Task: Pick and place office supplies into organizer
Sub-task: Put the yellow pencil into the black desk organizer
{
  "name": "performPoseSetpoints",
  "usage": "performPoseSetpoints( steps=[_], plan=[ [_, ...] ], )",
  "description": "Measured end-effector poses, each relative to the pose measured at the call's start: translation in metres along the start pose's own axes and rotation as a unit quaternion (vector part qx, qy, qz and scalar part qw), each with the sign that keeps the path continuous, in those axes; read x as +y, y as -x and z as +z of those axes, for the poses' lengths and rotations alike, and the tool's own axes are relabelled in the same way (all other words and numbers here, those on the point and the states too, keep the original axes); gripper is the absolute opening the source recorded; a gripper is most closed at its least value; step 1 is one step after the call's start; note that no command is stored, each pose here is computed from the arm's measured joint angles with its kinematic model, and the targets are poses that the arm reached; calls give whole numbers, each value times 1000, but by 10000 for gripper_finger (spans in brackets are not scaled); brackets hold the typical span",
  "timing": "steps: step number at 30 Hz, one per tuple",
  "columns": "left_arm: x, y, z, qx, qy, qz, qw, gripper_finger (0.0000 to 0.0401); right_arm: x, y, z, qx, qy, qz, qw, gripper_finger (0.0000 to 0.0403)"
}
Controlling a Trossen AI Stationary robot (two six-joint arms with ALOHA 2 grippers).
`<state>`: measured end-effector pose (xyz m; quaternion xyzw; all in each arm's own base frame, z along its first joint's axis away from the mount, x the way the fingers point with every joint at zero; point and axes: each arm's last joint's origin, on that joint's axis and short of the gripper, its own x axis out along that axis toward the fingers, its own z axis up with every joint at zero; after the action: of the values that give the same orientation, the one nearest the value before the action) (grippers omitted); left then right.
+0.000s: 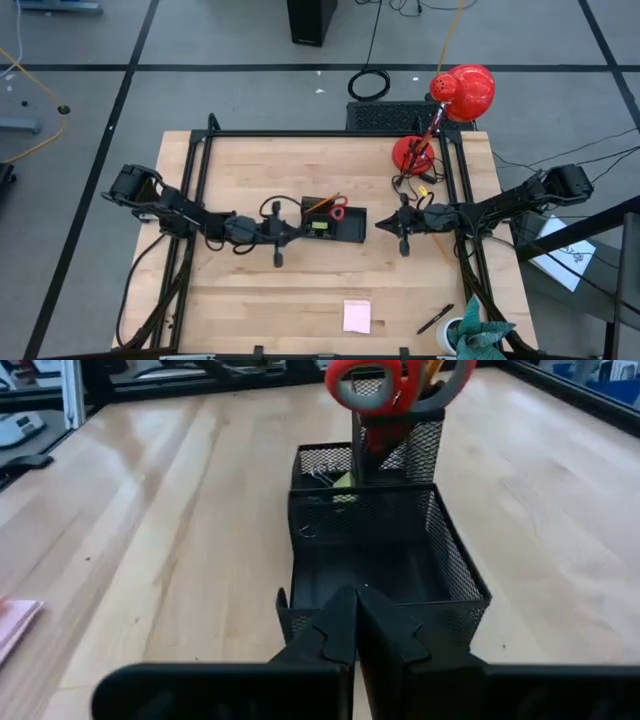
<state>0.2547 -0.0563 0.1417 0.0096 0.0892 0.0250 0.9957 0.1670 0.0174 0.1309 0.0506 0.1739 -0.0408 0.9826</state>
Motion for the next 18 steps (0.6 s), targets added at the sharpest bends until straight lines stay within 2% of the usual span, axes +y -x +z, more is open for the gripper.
performPoseSetpoints(
  steps=[4, 9, 13, 18],
  plan=[
    [1, 6, -10, 20, 14, -2, 1000, 17, -2, 0, 1, -7, -5, -30, 1000, 4],
    [2, 6, -12, 31, -8, -3, 999, 14, -2, -1, 3, -7, -4, -47, 999, 4],
    [1, 6, -12, 31, -25, -5, 999, 4, 8, -8, 18, 77, 17, -59, 995, 4],
    [1, 6, -12, 31, -25, -5, 999, 13, 25, 1, 60, 210, 42, -141, 967, 4]
  ],
)
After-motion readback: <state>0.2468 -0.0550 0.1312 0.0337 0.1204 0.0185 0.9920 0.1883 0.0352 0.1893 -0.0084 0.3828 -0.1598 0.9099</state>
